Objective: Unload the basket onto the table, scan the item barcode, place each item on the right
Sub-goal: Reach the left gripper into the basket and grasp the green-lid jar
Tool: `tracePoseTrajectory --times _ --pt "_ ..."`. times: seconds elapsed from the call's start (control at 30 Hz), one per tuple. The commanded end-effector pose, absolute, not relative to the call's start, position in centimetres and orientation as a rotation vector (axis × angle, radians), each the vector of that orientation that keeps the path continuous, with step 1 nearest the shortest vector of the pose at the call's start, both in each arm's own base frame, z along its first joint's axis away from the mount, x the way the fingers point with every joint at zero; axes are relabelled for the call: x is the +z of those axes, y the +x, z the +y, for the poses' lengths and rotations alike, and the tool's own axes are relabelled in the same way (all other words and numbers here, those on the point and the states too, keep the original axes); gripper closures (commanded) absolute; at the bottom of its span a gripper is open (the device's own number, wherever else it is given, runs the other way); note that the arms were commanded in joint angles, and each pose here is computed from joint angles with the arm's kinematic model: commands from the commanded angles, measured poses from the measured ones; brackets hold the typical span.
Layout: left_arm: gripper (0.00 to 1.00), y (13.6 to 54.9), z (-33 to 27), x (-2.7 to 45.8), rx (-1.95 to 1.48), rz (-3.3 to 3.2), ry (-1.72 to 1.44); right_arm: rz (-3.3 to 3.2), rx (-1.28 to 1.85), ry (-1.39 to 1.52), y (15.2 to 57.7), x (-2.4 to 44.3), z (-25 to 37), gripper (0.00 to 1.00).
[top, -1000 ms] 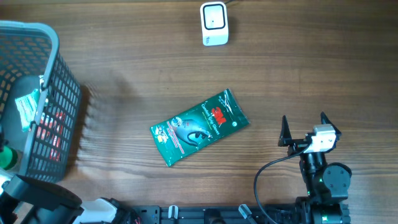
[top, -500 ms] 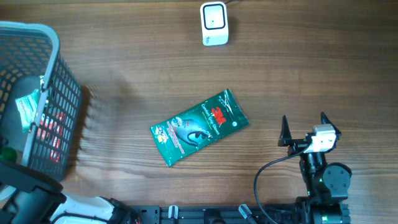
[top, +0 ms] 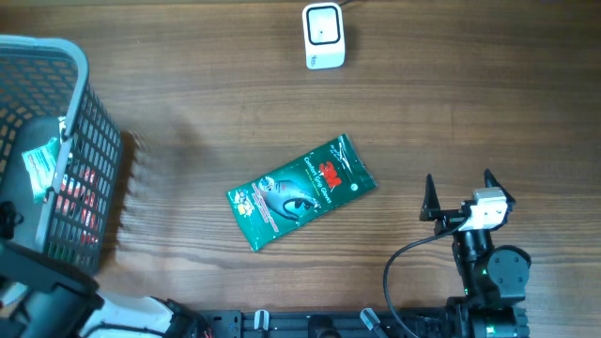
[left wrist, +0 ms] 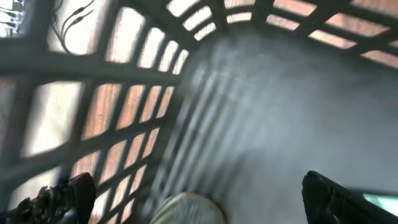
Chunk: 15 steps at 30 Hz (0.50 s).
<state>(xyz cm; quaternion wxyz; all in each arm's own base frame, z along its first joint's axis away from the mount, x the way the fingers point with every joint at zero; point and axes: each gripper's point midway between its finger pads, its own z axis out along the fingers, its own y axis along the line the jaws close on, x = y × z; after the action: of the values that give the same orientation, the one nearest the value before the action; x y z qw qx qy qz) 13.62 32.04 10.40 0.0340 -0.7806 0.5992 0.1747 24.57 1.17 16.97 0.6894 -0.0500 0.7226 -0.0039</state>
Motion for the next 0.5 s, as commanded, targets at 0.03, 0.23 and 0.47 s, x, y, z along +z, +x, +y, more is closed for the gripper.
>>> tracePoseTrajectory --times 0.03,0.23,0.47 --pt "0.00 12.7 30.5 13.4 0.504 1.807 -2.385 1.606 -0.009 -0.126 24.5 17.2 1.3 0.00" --pt "0.00 15.4 27.7 12.3 0.165 1.860 -2.422 1.606 -0.009 -0.126 24.5 17.2 1.3 0.00" --pt "0.00 17.5 24.7 9.6 0.112 1.993 -2.390 1.606 -0.009 -0.126 24.5 17.2 1.3 0.00"
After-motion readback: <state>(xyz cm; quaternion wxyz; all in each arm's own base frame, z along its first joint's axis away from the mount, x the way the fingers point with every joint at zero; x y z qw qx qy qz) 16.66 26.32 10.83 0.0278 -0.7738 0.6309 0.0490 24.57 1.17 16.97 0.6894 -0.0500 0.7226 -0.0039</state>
